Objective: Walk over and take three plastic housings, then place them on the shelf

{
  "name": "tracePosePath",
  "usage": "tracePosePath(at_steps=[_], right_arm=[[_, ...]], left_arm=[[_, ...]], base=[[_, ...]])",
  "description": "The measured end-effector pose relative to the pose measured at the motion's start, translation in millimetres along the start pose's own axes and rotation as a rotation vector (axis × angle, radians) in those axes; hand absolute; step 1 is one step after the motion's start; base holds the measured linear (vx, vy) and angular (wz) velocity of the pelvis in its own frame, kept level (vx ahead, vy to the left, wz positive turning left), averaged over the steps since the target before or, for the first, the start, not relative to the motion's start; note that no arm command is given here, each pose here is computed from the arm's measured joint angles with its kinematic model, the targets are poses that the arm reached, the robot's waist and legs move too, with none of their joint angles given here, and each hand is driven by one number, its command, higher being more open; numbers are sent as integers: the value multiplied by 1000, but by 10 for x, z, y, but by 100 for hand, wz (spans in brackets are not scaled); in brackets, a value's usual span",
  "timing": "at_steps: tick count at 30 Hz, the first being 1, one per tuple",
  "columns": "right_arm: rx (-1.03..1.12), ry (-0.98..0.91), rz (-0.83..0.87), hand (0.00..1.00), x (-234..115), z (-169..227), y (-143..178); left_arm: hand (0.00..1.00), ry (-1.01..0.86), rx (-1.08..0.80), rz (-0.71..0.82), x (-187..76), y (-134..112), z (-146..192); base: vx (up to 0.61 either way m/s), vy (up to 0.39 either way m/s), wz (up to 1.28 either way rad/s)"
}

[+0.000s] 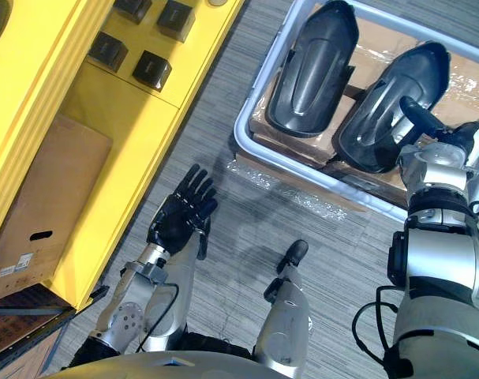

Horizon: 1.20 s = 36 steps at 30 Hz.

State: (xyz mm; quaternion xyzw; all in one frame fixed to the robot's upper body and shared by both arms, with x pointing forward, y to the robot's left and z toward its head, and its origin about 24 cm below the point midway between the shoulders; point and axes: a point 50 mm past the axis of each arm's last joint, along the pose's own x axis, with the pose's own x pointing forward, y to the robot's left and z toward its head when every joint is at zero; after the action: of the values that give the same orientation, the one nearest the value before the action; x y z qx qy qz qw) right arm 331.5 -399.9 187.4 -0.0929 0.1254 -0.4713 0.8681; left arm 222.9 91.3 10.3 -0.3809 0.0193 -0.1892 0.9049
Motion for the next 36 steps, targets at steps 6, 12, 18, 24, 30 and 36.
tracePosePath(at_steps=[6,12,18,24,30,36], right_arm=[[-225,44,-77,0,46,-30,-173],[-334,130,-168,0,91,-50,-456],[-417,183,-246,0,119,-93,-705],[-293,246,-116,0,125,-283,-586],[-265,185,-70,0,109,-458,-351],[-313,121,2,0,30,-681,-49]], left_arm=[[100,-14,-28,31,5,-24,-57],[100,-17,-51,78,-23,54,-96],[100,-31,-80,127,-76,153,-92],[100,-69,-58,119,-98,206,29],[100,-128,-18,96,-207,240,225],[100,-177,16,86,-371,251,381]], base=[[-27,6,8],[-55,11,11],[-51,-2,7],[-11,-14,0],[-63,-27,3],[-23,-73,6]])
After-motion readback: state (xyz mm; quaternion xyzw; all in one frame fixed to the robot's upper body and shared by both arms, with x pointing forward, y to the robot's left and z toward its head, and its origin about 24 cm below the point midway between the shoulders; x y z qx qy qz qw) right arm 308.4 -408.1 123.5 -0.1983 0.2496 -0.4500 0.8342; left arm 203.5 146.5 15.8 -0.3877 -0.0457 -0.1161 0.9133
